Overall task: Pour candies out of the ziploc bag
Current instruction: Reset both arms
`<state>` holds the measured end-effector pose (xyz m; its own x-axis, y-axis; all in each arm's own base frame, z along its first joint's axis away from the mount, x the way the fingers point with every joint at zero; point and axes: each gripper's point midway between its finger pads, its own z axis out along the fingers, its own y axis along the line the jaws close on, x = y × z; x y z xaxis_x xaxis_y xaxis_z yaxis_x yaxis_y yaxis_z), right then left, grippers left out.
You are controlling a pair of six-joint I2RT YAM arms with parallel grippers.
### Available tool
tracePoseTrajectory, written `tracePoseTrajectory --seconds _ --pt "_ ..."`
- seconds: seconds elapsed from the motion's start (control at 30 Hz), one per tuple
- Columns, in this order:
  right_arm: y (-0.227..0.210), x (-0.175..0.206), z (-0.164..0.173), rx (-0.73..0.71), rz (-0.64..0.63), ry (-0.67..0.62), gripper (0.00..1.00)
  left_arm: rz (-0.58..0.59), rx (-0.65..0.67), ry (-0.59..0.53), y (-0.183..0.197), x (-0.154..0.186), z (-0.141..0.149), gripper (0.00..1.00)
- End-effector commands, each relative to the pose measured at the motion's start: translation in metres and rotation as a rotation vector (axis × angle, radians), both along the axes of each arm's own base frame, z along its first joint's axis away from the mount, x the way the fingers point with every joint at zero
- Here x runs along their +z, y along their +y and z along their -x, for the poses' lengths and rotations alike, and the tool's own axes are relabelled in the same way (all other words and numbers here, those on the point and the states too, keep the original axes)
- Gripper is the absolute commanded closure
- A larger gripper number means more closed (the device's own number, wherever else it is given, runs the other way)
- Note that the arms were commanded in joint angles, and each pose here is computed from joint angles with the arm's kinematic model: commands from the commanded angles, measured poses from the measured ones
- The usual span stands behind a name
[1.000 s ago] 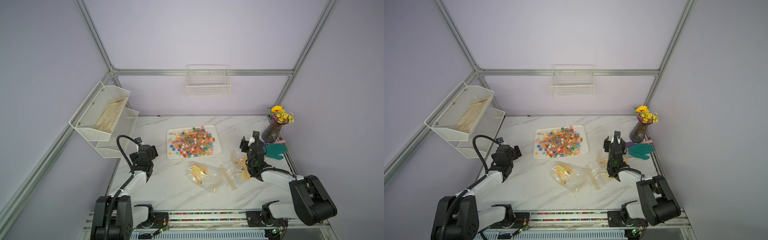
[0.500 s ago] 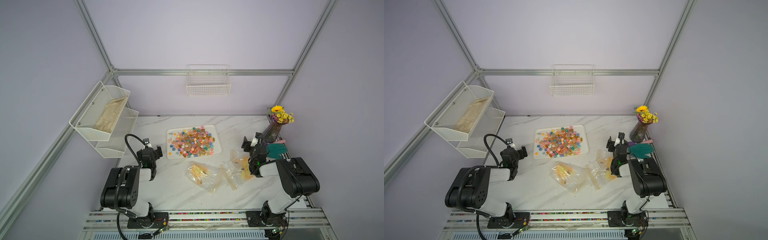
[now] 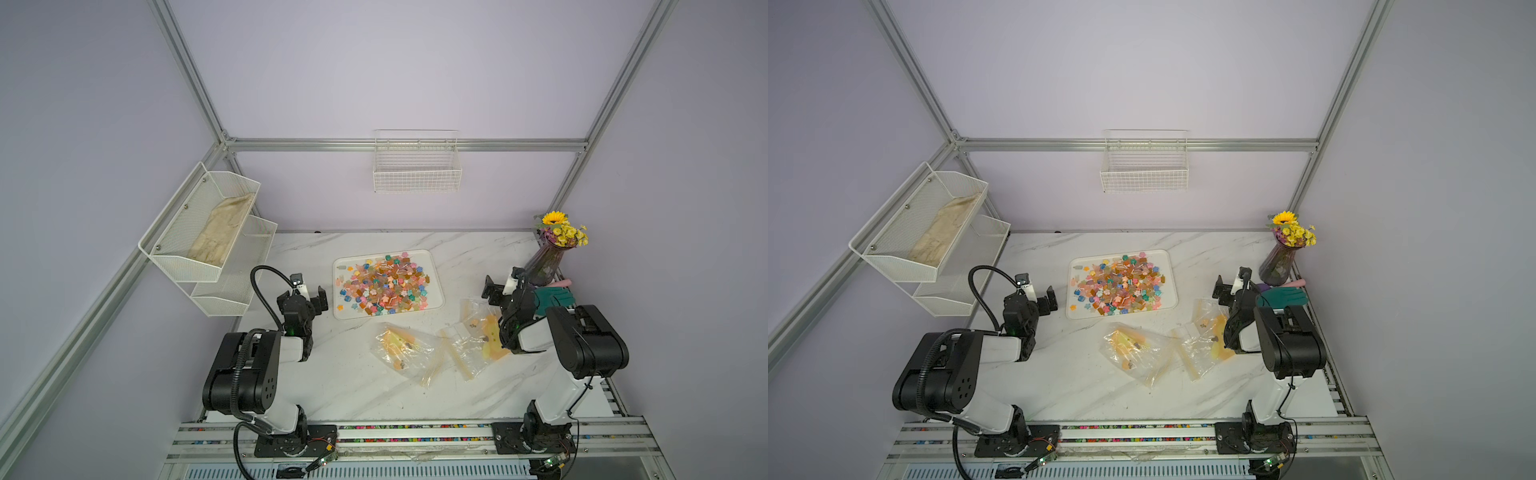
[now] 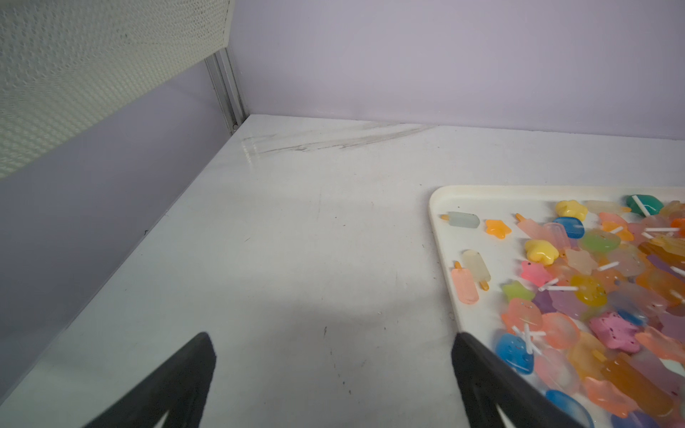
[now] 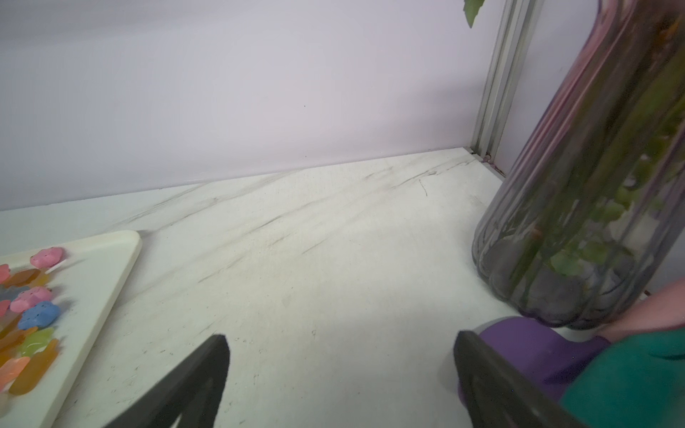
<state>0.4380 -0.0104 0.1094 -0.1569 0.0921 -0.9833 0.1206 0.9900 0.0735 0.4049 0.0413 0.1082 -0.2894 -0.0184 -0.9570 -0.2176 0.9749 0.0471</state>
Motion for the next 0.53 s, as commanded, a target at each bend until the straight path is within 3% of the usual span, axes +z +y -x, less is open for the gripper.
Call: tracePoseTrajectory --seconds 0.0,0.5 --pt "0.001 0.0211 -0.0026 0.009 0.004 -0.077 0.03 -0.024 -0.014 -0.031 -0.0014 0.0039 0.0034 0.0" --pt "0.0062 0.0195 -0.0031 0.041 0.01 -0.074 0.03 -0.025 -0.015 -0.032 -0.0014 0.0044 0.0037 0.0"
